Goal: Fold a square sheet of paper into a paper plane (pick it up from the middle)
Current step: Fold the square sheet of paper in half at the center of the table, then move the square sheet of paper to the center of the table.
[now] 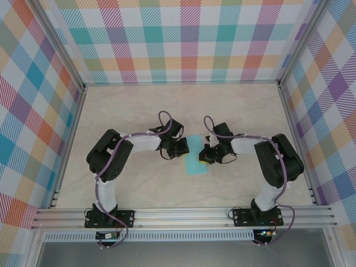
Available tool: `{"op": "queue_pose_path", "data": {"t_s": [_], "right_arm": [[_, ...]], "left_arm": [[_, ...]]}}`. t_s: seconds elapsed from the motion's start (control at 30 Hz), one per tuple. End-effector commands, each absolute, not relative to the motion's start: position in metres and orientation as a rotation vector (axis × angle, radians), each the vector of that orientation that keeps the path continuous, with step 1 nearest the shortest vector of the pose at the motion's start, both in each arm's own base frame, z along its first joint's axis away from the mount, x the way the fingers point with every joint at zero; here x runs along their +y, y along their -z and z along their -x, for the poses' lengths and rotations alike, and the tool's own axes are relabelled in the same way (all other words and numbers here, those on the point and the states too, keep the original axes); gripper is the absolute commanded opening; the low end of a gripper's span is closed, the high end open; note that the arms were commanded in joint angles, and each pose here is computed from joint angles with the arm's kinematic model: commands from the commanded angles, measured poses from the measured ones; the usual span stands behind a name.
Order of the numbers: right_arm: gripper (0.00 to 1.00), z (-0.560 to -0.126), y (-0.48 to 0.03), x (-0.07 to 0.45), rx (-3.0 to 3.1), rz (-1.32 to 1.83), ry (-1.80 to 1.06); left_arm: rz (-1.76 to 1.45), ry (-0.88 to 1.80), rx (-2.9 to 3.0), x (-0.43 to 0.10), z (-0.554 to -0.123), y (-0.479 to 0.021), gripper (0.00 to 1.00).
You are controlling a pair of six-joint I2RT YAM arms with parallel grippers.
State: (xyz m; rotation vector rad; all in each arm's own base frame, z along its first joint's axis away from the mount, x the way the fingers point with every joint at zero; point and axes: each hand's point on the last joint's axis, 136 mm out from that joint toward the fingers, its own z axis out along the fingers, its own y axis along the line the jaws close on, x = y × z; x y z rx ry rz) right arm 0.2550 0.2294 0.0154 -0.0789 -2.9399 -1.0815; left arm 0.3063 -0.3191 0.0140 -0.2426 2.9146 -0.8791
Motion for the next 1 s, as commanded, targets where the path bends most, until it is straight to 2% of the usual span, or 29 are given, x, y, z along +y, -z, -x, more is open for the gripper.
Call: {"op": "queue_pose_path", "data": {"t_s": [0.0, 0.3, 0.43, 0.6, 0.77, 0.97], "right_arm": [[0.0, -0.235, -0.005, 0.215, -2.942, 0.087, 0.986], [0.0, -0.184, 0.011, 0.186, -2.916, 0.161, 0.871], [0.0, -0.177, 0.009, 0.175, -2.947, 0.167, 0.811], [0.0, -0.196, -0.025, 0.18, -3.04, 0.117, 0.882], [0.0, -0.242, -0.069, 0.204, -3.144, 0.033, 1.095], [0.0, -0.286, -0.085, 0.237, -3.121, 0.036, 1.278]], "left_arm": [[0.369, 0.261, 3.234, -0.235, -0.239, 0.065, 0.0], [0.361, 0.246, 3.228, -0.234, -0.241, 0.065, 0.0], [0.359, 0.259, 3.221, -0.236, -0.243, 0.065, 0.0], [0.331, 0.28, 3.21, -0.238, -0.246, 0.061, 0.0], [0.26, 0.29, 3.173, -0.242, -0.257, 0.054, 0.0], [0.135, 0.323, 3.07, -0.245, -0.287, 0.023, 0.0]]}}
